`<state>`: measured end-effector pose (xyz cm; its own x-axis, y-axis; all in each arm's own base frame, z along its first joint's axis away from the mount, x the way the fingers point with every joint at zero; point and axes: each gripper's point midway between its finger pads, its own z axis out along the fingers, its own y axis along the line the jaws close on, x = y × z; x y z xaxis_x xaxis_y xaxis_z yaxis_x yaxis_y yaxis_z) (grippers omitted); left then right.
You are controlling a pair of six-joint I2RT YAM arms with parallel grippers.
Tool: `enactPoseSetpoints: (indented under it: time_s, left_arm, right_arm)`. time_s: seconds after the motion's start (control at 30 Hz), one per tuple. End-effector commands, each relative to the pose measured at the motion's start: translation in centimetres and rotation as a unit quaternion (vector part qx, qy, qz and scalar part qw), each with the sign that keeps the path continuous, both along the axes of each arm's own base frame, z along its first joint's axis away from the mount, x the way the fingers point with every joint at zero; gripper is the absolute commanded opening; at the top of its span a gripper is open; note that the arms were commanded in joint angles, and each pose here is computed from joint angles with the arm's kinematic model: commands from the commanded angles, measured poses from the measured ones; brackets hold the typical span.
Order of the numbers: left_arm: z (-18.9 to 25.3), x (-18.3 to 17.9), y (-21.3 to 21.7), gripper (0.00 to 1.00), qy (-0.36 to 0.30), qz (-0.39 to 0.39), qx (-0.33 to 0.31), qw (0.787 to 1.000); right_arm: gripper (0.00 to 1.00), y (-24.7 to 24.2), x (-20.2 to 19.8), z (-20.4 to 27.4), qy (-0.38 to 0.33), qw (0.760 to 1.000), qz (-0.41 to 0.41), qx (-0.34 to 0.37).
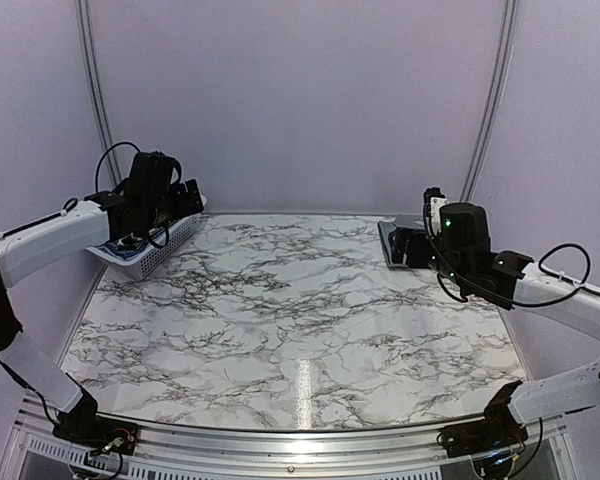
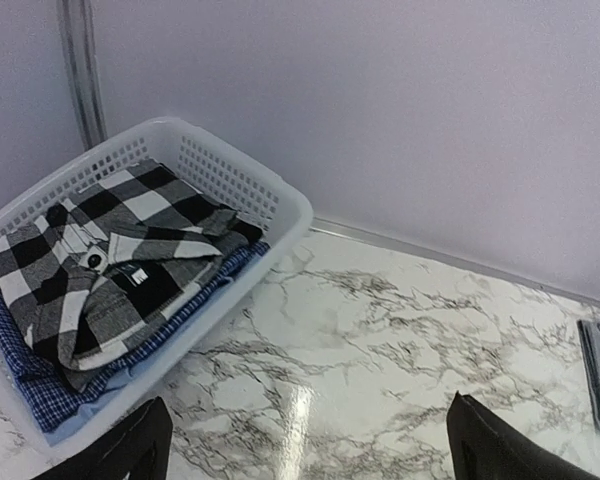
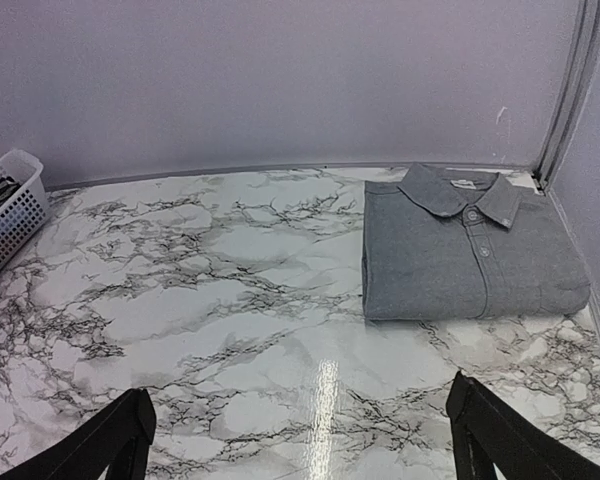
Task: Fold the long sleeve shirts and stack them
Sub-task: Pick up the crumpled shirt from the bin.
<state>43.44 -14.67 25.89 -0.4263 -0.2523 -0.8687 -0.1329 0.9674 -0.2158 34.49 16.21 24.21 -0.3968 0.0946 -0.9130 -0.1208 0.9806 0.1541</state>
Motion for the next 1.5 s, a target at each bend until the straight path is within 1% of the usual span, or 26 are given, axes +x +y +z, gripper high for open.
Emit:
enactPoseSetpoints:
  time_s: [0.0, 0.2, 0.3, 0.4, 0.47, 0.6, 0.67, 0.77, 0.93, 1.03, 1.13, 1.3, 1.33, 1.47]
  left_arm:
    - [-1.3, 2.1, 4.6, 0.99, 0.047, 0.079, 0.016, 0.996]
    - [-4.6, 5.6, 9.7, 0.99, 0.104, 0.13, 0.0, 0.986]
    - [-6.5, 7.1, 11.7, 0.98, 0.129, 0.141, -0.006, 0.982]
    - [-7.6, 8.1, 13.6, 0.95, 0.144, 0.162, -0.009, 0.976]
    - [-8.3, 8.4, 14.3, 0.9, 0.154, 0.164, -0.016, 0.974]
    - [-9.2, 8.2, 15.1, 0.81, 0.164, 0.177, -0.007, 0.97]
    - [-9.7, 8.0, 15.7, 0.75, 0.169, 0.188, -0.002, 0.968]
    - [-10.9, 7.5, 16.6, 0.71, 0.182, 0.203, -0.001, 0.962]
    - [-12.0, 6.0, 17.8, 0.71, 0.192, 0.229, -0.002, 0.954]
    - [-12.6, 5.2, 17.7, 0.7, 0.201, 0.228, -0.007, 0.953]
    - [-13.1, 4.4, 17.4, 0.66, 0.209, 0.223, -0.016, 0.952]
    - [-12.6, 3.5, 17.4, 0.54, 0.198, 0.223, -0.021, 0.954]
    - [-12.5, 3.4, 17.5, 0.5, 0.198, 0.222, -0.019, 0.955]
    - [-11.8, 3.6, 17.3, 0.22, 0.189, 0.213, -0.016, 0.959]
  right_arm:
    - [0.99, 0.4, -0.2, 0.5, -0.005, 1.0, 0.009, 0.008]
    - [0.99, -0.1, -0.8, 1.3, -0.015, 1.0, 0.01, 0.007]
    - [0.99, -0.2, -1.0, 1.3, -0.016, 1.0, 0.012, 0.009]
    - [0.99, -0.1, -1.2, 1.3, -0.015, 1.0, 0.014, 0.013]
    - [0.99, -0.2, -1.3, 1.2, -0.014, 1.0, 0.015, 0.015]
    - [0.99, -0.3, -1.5, 1.1, -0.014, 1.0, 0.014, 0.017]
    - [0.99, -0.3, -1.5, 1.0, -0.014, 1.0, 0.015, 0.017]
    - [0.99, -0.3, -1.5, 1.0, -0.014, 1.0, 0.016, 0.018]
    - [0.98, -0.3, -1.5, 1.0, -0.014, 1.0, 0.016, 0.018]
    - [0.99, -0.3, -1.5, 0.8, -0.013, 1.0, 0.015, 0.018]
    - [0.98, -0.3, -1.5, 0.6, -0.011, 1.0, 0.015, 0.021]
    - [0.98, 0.0, -1.4, 0.2, -0.006, 1.0, 0.018, 0.023]
    - [0.99, 0.1, -1.4, 0.2, -0.006, 1.0, 0.019, 0.023]
    - [0.99, 0.4, -1.1, 0.1, -0.004, 0.999, 0.023, 0.023]
